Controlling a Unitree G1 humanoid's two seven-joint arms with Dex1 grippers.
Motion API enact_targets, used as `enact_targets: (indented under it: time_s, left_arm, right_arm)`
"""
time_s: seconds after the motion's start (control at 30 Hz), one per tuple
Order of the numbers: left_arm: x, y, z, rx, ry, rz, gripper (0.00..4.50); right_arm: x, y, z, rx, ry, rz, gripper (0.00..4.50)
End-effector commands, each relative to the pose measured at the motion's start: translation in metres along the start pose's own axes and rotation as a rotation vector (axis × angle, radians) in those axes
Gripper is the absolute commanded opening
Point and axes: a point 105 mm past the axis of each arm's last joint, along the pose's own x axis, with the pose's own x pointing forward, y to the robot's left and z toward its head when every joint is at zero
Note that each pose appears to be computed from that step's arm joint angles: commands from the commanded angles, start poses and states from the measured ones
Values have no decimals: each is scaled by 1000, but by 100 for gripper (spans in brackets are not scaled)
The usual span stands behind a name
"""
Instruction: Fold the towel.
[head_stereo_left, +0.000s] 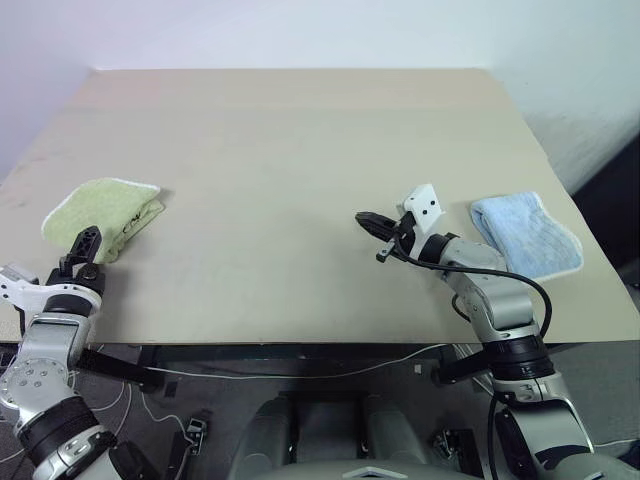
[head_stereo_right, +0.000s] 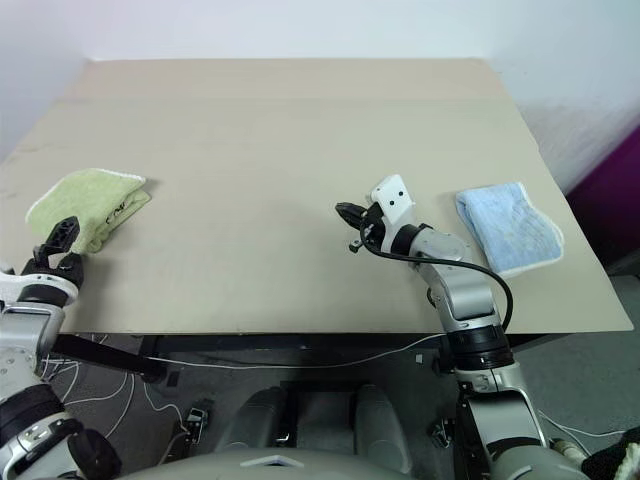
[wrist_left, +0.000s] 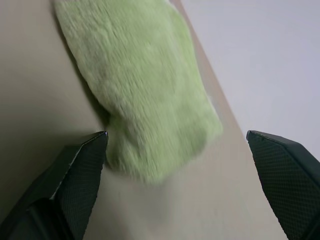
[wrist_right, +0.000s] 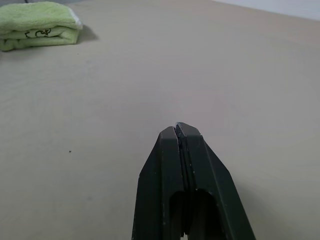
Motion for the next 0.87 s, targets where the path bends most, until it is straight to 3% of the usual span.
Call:
enact_targets:
  time_s: [0.03,0.1,0.17,0.3,0.5,0.87]
  left_arm:
    - [3,-41,-33,120,120,-127,448]
    - [6,-67,-71,320,242,-205,448]
    - [8,-82,-92,512,304,-268,448]
    - [16,-116,-109,719,283,-456,448]
    - [23,-123,-121,1020,282,-601,448]
    - [37,-108,-113,1073,260,-603,448]
  right_arm:
    - [3,1,13,-22,-44,9,0]
    - [2,-1,13,-19,-47,2,0]
    - [3,-2,14,-17,-51,-5,0]
    - [-2,-4,13,-16,-52,-32,0]
    - [-14,-12,12,-4,-58,-109,0]
    - [-19,-15,8,13,-69,-167,0]
